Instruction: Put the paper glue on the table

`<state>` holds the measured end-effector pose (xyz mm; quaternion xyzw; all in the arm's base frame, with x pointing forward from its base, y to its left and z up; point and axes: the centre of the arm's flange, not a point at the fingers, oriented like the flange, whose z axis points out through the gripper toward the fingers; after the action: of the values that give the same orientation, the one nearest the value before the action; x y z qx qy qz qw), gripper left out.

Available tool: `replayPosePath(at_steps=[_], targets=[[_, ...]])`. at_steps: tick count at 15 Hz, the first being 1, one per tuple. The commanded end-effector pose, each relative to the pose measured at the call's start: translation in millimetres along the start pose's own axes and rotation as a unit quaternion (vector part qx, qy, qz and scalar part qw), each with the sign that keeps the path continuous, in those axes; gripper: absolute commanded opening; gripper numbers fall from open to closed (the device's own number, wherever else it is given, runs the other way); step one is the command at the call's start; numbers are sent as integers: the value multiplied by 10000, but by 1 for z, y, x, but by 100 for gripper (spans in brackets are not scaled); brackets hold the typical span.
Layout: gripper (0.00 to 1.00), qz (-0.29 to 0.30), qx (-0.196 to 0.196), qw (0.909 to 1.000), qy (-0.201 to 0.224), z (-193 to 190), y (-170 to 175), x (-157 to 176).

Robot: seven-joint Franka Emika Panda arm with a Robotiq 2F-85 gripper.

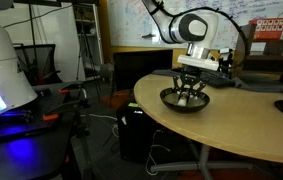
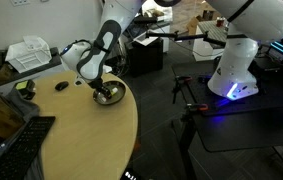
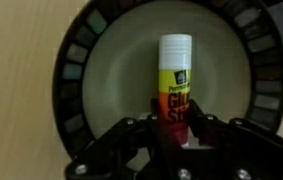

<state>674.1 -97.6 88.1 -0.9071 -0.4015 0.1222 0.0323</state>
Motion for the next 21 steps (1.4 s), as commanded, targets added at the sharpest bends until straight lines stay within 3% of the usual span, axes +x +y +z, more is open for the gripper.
replayPosePath(at_steps=[1,5,8,11,13,16,21], targets=[[8,236,258,9994,-35,-31,-32,-3],[8,685,488,9964,79,-71,-67,4],[8,1127,1116,9872,161,-93,-87,42],[8,1369,1411,9797,382,-87,-103,89],[8,1665,1406,9741,604,-77,-106,118],[8,2132,923,9701,706,-54,-95,149],[8,2324,256,9709,513,-33,-78,161]])
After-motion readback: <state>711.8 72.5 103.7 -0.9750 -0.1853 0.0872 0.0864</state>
